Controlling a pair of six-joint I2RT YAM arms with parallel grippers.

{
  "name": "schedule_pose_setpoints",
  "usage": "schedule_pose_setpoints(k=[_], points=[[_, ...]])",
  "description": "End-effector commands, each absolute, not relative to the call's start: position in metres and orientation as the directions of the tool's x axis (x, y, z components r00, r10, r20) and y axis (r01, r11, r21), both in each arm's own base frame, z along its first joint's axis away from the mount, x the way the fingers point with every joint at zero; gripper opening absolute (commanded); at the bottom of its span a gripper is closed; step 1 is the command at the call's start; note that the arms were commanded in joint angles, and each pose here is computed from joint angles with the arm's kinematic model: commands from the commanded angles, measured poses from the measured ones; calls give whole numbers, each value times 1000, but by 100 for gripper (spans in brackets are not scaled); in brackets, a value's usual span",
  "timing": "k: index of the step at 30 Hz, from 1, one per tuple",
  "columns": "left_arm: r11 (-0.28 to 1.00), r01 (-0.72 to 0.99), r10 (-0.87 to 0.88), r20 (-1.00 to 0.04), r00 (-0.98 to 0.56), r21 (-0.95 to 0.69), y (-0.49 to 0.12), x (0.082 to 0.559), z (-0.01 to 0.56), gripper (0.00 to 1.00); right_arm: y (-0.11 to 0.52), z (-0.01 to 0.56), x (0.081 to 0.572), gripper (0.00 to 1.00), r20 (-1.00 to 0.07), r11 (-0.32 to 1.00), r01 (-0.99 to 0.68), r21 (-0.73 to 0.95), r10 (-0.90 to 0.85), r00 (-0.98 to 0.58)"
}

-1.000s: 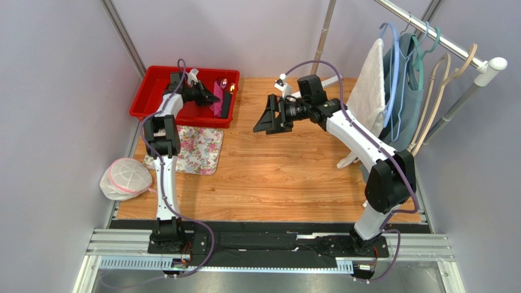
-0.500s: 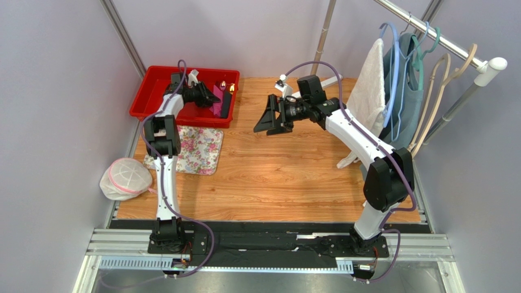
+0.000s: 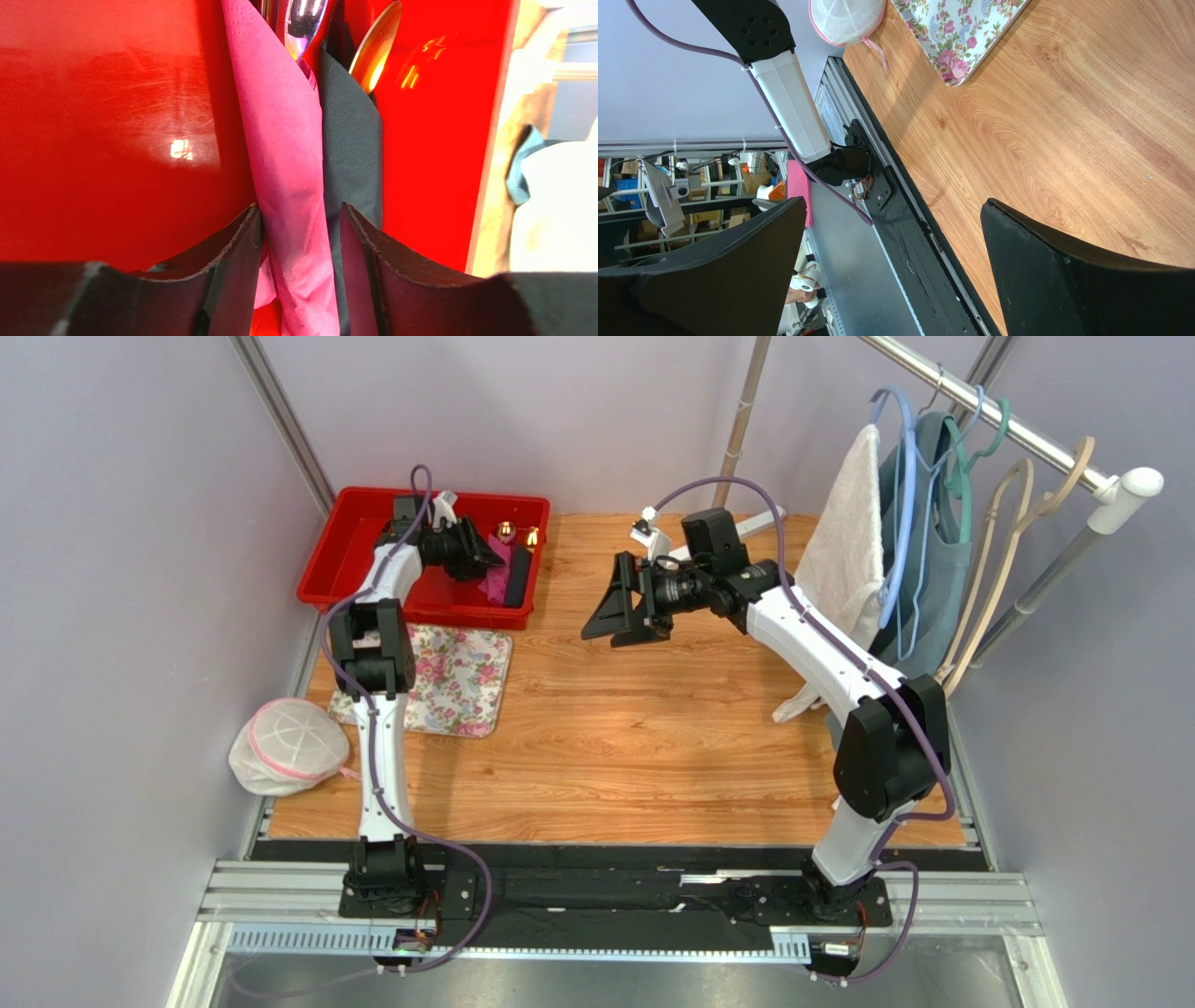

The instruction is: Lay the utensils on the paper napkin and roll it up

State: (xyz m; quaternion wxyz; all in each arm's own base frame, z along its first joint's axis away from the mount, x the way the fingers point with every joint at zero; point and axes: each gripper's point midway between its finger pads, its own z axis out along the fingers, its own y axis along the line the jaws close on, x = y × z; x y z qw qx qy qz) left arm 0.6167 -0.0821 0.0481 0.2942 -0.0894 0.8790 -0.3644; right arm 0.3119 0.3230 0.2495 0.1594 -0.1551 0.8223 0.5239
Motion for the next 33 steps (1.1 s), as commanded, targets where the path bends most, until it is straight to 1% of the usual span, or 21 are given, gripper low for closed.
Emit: schedule_pose_setpoints(k=[1, 6, 10, 14, 18, 21, 33], points=[[796, 98, -318, -550, -772, -597, -69, 620, 85, 54, 325, 273, 313, 100, -468, 362, -463, 809, -80, -880], [821, 103, -292, -569, -768, -561, -62, 618, 89, 59, 325, 274, 312, 100, -469, 359, -465, 809, -81, -879], [844, 113, -264, -588, -764, -525, -55, 614, 96, 58, 324, 273, 311, 100, -468, 359, -464, 810, -83, -880], [847, 142, -233, -598, -767, -512, -56, 607, 99, 54, 324, 272, 311, 100, -465, 359, -462, 811, -85, -881], [844, 160, -219, -601, -768, -511, -57, 605, 98, 43, 324, 272, 312, 100, -464, 359, -462, 811, -85, -882], [837, 174, -213, -604, -768, -518, -60, 607, 96, 38, 325, 273, 312, 100, -467, 356, -465, 811, -86, -880], [811, 149, -250, -566, -786, -565, -65, 617, 85, 29, 326, 271, 314, 99, -460, 358, -459, 813, -86, -884]])
